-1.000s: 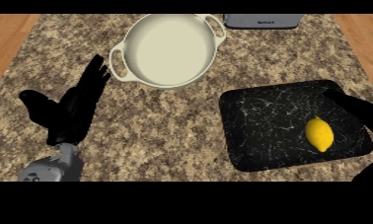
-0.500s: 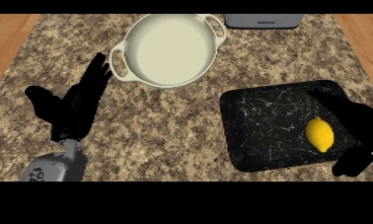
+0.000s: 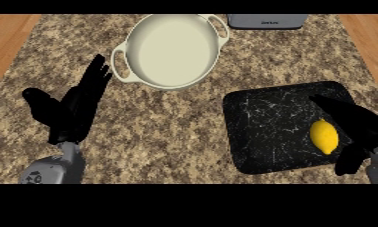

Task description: Pick the lemon from the tray and place it in the pot

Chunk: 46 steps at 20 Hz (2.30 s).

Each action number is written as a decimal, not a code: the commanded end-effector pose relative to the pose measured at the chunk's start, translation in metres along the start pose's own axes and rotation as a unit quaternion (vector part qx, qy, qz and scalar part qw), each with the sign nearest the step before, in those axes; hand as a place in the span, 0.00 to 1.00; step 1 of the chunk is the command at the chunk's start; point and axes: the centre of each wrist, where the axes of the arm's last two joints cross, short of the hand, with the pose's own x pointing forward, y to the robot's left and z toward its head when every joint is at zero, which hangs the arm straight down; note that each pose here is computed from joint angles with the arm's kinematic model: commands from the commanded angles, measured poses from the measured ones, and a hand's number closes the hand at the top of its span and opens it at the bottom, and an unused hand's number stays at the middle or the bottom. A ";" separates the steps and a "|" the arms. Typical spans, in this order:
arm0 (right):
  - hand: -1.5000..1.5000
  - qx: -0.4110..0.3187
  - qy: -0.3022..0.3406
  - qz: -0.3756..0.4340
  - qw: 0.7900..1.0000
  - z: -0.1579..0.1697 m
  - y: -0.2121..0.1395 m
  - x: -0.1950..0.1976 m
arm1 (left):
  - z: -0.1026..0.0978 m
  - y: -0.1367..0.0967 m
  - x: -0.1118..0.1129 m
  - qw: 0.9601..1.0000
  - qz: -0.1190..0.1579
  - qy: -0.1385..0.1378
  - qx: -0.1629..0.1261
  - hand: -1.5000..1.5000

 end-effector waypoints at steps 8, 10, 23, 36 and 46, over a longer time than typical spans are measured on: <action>0.00 0.018 0.011 0.013 1.000 -0.022 -0.011 -0.013 | 0.000 -0.004 -0.004 1.000 -0.001 0.007 -0.002 0.50; 1.00 0.009 -0.052 -0.019 0.998 -0.022 0.024 0.005 | -0.010 -0.004 0.000 1.000 0.007 -0.002 0.000 0.50; 1.00 -0.040 -0.079 -0.013 0.996 -0.030 0.009 -0.012 | 0.005 -0.011 0.004 1.000 0.003 -0.003 0.002 0.50; 1.00 -0.261 0.001 -0.081 0.962 -0.043 -0.037 0.199 | -0.007 -0.004 0.003 1.000 0.003 -0.008 -0.007 0.50; 1.00 -0.384 -0.123 -0.102 0.909 0.049 -0.121 0.215 | 0.007 0.004 -0.005 1.000 -0.005 0.003 -0.003 0.50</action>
